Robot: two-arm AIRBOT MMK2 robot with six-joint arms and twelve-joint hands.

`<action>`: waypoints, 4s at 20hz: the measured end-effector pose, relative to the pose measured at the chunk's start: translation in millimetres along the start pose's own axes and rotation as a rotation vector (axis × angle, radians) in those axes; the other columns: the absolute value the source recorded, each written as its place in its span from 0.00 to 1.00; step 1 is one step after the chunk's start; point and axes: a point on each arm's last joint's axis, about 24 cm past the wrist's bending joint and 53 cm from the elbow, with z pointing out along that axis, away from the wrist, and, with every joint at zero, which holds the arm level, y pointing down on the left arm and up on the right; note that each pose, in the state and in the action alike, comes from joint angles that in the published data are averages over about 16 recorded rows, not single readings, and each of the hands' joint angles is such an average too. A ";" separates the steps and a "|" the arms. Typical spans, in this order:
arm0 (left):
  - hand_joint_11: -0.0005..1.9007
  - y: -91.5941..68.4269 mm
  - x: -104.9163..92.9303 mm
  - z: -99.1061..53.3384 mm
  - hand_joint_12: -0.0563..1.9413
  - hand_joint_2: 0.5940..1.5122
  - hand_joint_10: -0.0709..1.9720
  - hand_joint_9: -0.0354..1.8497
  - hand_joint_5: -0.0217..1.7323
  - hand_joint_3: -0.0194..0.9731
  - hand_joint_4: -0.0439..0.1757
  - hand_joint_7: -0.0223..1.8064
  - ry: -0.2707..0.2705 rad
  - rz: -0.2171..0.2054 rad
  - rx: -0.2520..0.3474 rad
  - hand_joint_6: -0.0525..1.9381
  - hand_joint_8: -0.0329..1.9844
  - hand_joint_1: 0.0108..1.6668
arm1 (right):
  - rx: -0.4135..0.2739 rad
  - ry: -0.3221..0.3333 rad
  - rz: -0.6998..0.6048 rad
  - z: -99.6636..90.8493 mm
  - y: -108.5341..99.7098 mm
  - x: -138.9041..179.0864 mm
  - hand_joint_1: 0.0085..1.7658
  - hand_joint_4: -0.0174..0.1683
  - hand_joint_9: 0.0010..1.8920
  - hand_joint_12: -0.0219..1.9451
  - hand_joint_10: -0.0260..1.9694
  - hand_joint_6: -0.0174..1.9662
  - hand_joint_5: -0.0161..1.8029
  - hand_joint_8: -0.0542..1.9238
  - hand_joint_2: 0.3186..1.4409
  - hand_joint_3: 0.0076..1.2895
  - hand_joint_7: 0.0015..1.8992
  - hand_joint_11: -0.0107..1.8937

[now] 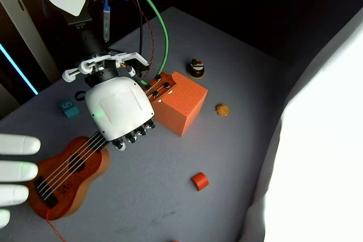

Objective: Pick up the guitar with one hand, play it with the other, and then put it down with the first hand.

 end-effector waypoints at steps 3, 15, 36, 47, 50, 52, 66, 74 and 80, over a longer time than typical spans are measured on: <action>0.76 -2.2 -6.1 -9.1 1.00 0.55 0.96 0.76 0.70 0.01 0.21 0.71 0.005 -0.016 0.018 0.98 1.00 0.86 | -0.009 0.028 -0.016 0.1 4.2 7.8 0.13 0.09 0.01 0.43 0.17 0.03 0.05 0.04 0.89 0.01 0.06 0.02; 0.75 -5.3 -27.1 -31.4 1.00 0.55 0.96 0.75 0.69 0.00 0.21 0.71 -0.005 -0.029 0.045 0.98 1.00 0.86 | -0.020 0.152 -0.120 1.4 5.8 42.7 0.10 0.10 0.01 0.29 0.11 0.03 0.03 0.04 0.89 0.01 0.05 0.02; 0.74 -9.3 -35.9 -36.4 1.00 0.55 0.96 0.75 0.68 0.00 0.20 0.71 -0.015 -0.011 0.054 0.96 1.00 0.85 | -0.035 0.290 -0.168 9.3 -3.5 93.1 0.09 0.10 0.01 0.24 0.08 0.02 0.04 0.02 0.91 0.01 0.04 0.02; 0.74 -8.1 -36.8 -37.1 1.00 0.55 0.96 0.75 0.68 0.00 0.19 0.71 -0.016 -0.008 0.050 0.95 1.00 0.85 | -0.107 0.309 -0.200 2.8 17.2 100.1 0.10 0.11 0.01 0.19 0.09 0.14 0.06 0.02 0.91 0.01 0.05 0.02; 0.74 -8.3 -37.6 -37.2 1.00 0.55 0.96 0.75 0.68 0.00 0.19 0.71 -0.017 -0.009 0.051 0.96 1.00 0.85 | -0.124 0.296 -0.206 2.6 23.1 95.9 0.10 0.12 0.01 0.20 0.10 0.19 0.05 0.02 0.91 0.01 0.06 0.02; 0.74 -8.6 -37.9 -37.3 1.00 0.55 0.96 0.75 0.68 0.00 0.19 0.71 -0.018 -0.009 0.052 0.96 1.00 0.85 | -0.132 0.280 -0.203 3.2 26.2 90.2 0.10 0.12 0.01 0.21 0.10 0.22 0.04 0.02 0.91 0.01 0.06 0.02; 0.74 -3.5 -39.8 -42.7 1.00 0.55 0.96 0.75 0.68 0.00 0.19 0.71 -0.035 -0.007 0.014 0.96 1.00 0.85 | -0.080 0.037 -0.044 12.1 19.5 15.6 0.10 0.09 0.01 0.17 0.07 0.22 0.02 0.02 0.92 0.01 0.05 0.02; 0.74 13.9 -41.9 -57.7 1.00 0.55 0.96 0.75 0.68 0.00 0.19 0.71 -0.069 -0.011 -0.084 0.97 1.00 0.85 | -0.046 -0.023 0.003 12.9 12.2 1.2 0.10 0.08 0.01 0.20 0.07 0.19 0.02 0.02 0.92 0.01 0.05 0.02; 0.74 30.8 -36.0 -73.6 1.00 0.55 0.96 0.75 0.68 0.00 0.19 0.71 -0.086 -0.021 -0.164 0.97 1.00 0.85 | -0.052 -0.018 -0.005 13.3 14.8 3.8 0.11 0.08 0.01 0.24 0.08 0.19 0.02 0.02 0.92 0.01 0.06 0.02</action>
